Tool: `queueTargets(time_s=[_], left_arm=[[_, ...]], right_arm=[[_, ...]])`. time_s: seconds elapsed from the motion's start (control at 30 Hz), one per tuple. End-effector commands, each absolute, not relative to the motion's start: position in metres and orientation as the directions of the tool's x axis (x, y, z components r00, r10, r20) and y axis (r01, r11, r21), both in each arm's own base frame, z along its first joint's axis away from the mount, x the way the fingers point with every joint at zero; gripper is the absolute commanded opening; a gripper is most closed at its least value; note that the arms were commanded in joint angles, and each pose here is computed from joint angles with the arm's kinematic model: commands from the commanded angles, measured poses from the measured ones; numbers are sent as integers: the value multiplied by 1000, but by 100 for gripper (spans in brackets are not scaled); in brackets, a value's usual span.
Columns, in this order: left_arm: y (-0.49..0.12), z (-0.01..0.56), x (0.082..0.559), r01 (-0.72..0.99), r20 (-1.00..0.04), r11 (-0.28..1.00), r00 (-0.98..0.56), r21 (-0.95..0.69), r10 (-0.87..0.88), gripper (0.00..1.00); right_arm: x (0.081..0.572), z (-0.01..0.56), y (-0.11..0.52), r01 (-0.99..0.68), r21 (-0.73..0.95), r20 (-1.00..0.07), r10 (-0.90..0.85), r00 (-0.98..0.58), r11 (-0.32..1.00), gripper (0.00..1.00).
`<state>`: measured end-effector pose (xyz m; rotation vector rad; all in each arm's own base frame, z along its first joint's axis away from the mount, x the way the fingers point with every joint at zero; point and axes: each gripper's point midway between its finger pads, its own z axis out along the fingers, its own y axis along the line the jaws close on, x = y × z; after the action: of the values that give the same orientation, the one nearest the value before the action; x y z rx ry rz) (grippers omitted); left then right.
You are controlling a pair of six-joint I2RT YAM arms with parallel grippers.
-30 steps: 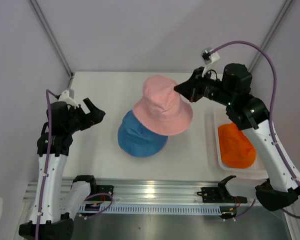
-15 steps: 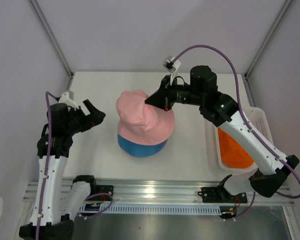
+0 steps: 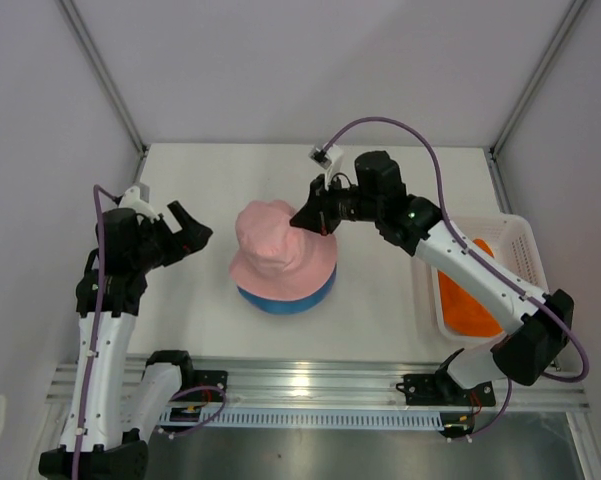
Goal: Stack the hats
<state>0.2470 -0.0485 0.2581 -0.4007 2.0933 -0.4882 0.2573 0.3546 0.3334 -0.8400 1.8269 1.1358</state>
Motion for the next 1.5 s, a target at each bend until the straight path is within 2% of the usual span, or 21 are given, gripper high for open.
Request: queueTargets(time_s=[0.0,0.13,0.23,0.27,0.33,0.37,0.43,0.47,0.5,0.57,0.6,0.7,0.83,0.93,1.03,1.2,1.23,1.3,1.37,1.47], left_arm=[[-53,262,248,-75,-715,855,-514,-513,-474,99],[-54,259,248,-70,-709,850,-519,-521,-478,100],[-58,258,249,-56,-701,843,-528,-535,-480,99],[-61,257,248,-48,-694,838,-535,-544,-482,99],[-64,257,248,-36,-688,830,-539,-557,-486,100],[-67,254,248,-37,-675,822,-550,-568,-492,100],[-71,250,246,-68,-627,783,-557,-619,-545,99],[-74,243,244,-91,-596,761,-564,-642,-571,98],[-82,254,244,-63,-575,711,-539,-701,-615,97],[-90,240,242,-64,-522,653,-546,-754,-656,94],[-94,251,242,-33,-507,608,-517,-793,-690,92],[-97,238,241,-55,-463,574,-530,-817,-710,87],[-108,216,237,-77,-374,503,-575,-861,-728,73],[-116,197,237,-91,-290,417,-587,-904,-756,68],[-116,202,237,-77,-288,403,-577,-912,-764,68],[-112,197,233,-97,-310,438,-573,-894,-759,72],[-113,196,233,-97,-304,433,-575,-896,-760,72],[-117,202,234,-66,-291,400,-579,-914,-761,72],[-120,202,235,-64,-256,356,-580,-932,-773,69],[-121,200,233,-78,-246,357,-587,-931,-771,65]], right_arm=[[257,338,346,-875,311,-924,-96,-369,372,0],[246,308,338,-860,333,-902,-137,-410,387,1],[245,283,325,-828,333,-889,-144,-436,452,12],[245,278,322,-819,333,-884,-148,-444,467,35],[244,277,317,-811,325,-882,-155,-446,486,52],[244,274,313,-800,319,-874,-168,-455,508,74],[260,285,301,-751,287,-885,-135,-445,595,85],[272,288,290,-701,311,-878,-89,-471,642,94],[283,292,280,-651,332,-875,-35,-483,682,99],[295,303,270,-581,462,-835,108,-539,670,100],[307,306,256,-544,512,-814,172,-555,664,100],[322,305,242,-484,583,-781,285,-556,653,100],[333,296,243,-439,641,-736,342,-584,629,98],[338,280,252,-394,722,-663,406,-629,568,95],[339,257,257,-321,779,-587,449,-674,538,92],[334,233,267,-275,804,-540,455,-708,526,87],[333,228,268,-270,810,-531,456,-714,521,82],[329,223,274,-259,831,-498,452,-740,492,80],[328,216,280,-245,852,-464,450,-763,462,73],[328,210,287,-240,862,-448,448,-774,446,70]])
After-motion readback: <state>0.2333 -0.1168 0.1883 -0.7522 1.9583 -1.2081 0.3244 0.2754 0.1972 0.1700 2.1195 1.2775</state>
